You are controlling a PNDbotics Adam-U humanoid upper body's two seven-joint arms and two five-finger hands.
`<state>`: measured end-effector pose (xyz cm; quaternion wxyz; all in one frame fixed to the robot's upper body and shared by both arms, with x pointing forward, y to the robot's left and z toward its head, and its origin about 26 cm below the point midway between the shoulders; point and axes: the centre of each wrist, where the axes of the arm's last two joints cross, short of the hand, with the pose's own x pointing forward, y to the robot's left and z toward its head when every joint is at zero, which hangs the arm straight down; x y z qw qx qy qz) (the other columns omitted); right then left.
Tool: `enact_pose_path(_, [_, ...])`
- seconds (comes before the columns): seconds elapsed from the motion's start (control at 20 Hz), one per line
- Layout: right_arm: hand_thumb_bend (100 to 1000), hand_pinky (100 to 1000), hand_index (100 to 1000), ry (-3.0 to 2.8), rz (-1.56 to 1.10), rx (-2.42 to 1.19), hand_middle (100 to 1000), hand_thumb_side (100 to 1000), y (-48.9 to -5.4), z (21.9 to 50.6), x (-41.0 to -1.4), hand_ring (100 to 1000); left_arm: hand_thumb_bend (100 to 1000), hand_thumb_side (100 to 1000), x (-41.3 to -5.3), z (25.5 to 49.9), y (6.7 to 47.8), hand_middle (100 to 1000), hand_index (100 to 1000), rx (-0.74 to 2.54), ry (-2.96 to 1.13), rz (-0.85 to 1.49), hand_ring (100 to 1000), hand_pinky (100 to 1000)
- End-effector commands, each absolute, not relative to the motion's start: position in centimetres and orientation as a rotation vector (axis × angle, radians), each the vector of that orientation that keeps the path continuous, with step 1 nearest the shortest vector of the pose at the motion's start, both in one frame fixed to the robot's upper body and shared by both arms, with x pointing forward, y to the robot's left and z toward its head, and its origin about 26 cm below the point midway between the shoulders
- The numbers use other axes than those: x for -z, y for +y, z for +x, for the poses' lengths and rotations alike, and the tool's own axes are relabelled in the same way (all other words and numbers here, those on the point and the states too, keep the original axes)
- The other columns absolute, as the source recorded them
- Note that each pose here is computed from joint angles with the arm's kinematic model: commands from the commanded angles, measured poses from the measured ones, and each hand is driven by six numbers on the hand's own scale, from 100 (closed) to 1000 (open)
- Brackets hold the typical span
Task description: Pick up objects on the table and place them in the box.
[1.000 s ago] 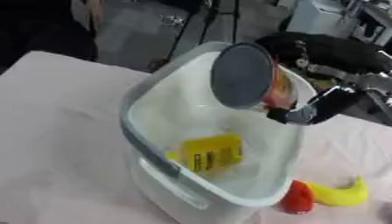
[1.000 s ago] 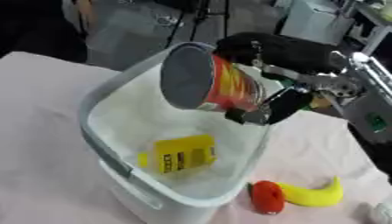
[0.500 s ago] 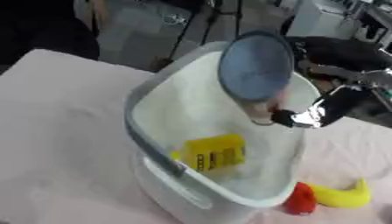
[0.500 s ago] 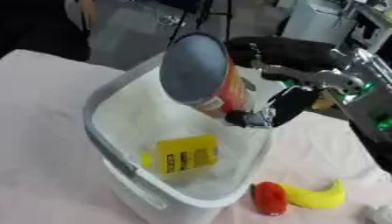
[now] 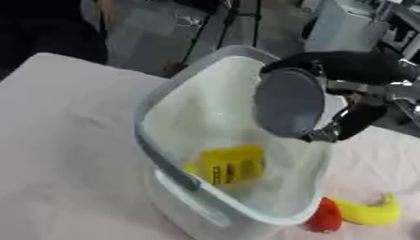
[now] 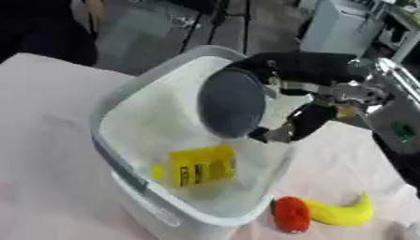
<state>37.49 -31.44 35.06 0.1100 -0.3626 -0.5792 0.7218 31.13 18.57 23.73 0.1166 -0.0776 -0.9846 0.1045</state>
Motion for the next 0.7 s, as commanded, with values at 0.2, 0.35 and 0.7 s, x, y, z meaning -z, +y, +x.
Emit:
enact_pose_path(0.2, [354,1000,1000,-1.603,-1.159,-2.148,1000,740,-33.16,37.18,-35.96,1000,100,971,-24.23,30.92,18.47,600,668,-0.329,-2.907,-0.245,467,586])
enact_pose_path(0.35, [327,1000,1000,-1.634,-1.157,-2.146,1000,733,-33.00,37.20,-35.89,1000,100,971,-24.21,30.92,18.50,600,668,-0.333,-2.906,-0.244,467,586])
enact_pose_path(0.7, [284,1000,1000,-1.726,-1.165,-2.118,1000,736,-32.43,36.69,-36.59,1000,100,971,-24.08,30.91,18.55,600,668,-0.332,-2.904,-0.241,467,585])
